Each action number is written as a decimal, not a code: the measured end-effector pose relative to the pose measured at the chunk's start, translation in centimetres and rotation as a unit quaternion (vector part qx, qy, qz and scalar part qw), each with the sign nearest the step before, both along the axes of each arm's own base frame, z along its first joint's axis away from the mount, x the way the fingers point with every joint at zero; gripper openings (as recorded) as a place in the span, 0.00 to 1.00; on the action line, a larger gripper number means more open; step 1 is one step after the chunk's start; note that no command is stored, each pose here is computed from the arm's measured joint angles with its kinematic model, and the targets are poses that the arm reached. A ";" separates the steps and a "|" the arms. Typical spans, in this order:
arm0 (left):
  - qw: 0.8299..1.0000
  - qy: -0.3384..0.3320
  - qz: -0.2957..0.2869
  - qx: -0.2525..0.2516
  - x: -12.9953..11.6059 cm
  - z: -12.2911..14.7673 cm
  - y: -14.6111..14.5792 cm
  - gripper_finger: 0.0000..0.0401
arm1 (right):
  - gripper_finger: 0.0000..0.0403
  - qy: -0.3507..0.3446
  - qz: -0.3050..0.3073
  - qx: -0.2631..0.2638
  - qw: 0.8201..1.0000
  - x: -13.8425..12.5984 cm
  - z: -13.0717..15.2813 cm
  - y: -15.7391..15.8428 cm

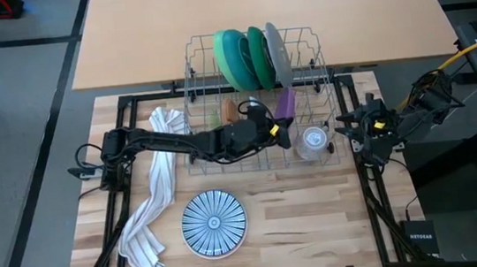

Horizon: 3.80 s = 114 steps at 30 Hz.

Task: Sort dishes
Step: Put the violet plate into the dish rack

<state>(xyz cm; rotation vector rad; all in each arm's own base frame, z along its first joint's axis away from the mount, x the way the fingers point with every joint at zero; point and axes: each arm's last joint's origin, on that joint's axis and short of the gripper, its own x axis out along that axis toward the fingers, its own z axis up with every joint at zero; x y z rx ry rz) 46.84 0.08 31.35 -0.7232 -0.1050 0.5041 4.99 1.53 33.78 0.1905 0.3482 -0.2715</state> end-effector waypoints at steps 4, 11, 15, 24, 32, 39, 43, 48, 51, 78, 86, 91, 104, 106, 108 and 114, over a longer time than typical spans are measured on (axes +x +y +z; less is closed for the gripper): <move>1.000 0.001 0.009 -0.021 -0.2 -1.2 0.2 0.00 | 0.45 -0.002 -0.002 0.006 1.000 0.0 0.0 0.0; 0.998 -0.008 0.053 -0.040 -0.6 -2.5 0.3 0.00 | 0.45 0.002 -0.005 0.009 1.000 0.3 -0.7 0.3; 0.997 -0.001 0.060 -0.045 -0.6 -2.8 0.5 0.00 | 0.45 0.019 -0.006 -0.007 1.000 0.8 -2.2 0.7; 0.995 0.015 0.070 -0.064 -0.7 -3.3 0.5 0.01 | 0.45 0.025 -0.004 -0.015 1.000 2.2 -5.2 2.1; 0.993 0.062 0.072 -0.075 -0.9 -4.5 0.4 0.01 | 0.45 -0.014 -0.003 -0.042 0.999 3.4 -6.3 3.0; 0.993 0.066 0.073 -0.070 -0.9 -4.5 0.5 0.01 | 0.45 -0.067 -0.022 -0.032 0.997 3.9 -5.6 3.4; 0.992 0.058 0.086 -0.078 -0.9 -4.5 0.9 0.01 | 0.45 -0.092 -0.019 -0.019 0.995 4.1 -5.0 3.6; 0.991 0.051 0.094 -0.084 -1.0 -4.4 1.4 0.01 | 0.45 -0.125 -0.022 0.009 0.992 4.3 -4.2 3.7; 0.990 0.047 0.097 -0.089 -1.0 -4.4 1.5 0.01 | 0.45 -0.146 -0.036 0.046 0.988 4.5 -3.9 3.8; 0.992 0.078 0.092 -0.045 -1.0 -4.4 1.4 0.02 | 0.45 -0.119 -0.072 0.241 0.960 14.7 -6.5 -6.3; 0.990 0.091 0.097 -0.037 -1.1 -4.7 1.4 0.02 | 0.44 -0.111 -0.092 0.237 0.961 15.5 -7.2 -6.8; 0.989 0.110 0.093 -0.027 -1.2 -4.9 1.3 0.09 | 0.44 -0.104 -0.089 0.233 0.963 15.8 -7.5 -6.8; 0.980 0.176 0.036 0.086 -1.3 -4.5 -1.1 0.34 | 0.45 -0.100 -0.104 0.222 0.964 15.8 -7.6 -6.9; 0.976 0.186 0.028 0.108 -1.4 -4.3 -1.7 0.34 | 0.45 -0.103 -0.107 0.220 0.964 15.8 -7.5 -6.9; 0.973 0.192 0.020 0.124 -1.6 -3.9 -2.1 0.34 | 0.45 -0.105 -0.108 0.220 0.964 15.8 -7.5 -6.9; 0.962 0.222 -0.001 0.157 -2.2 -3.3 -2.8 0.33 | 0.45 -0.108 -0.143 0.216 0.960 16.0 -7.7 -7.2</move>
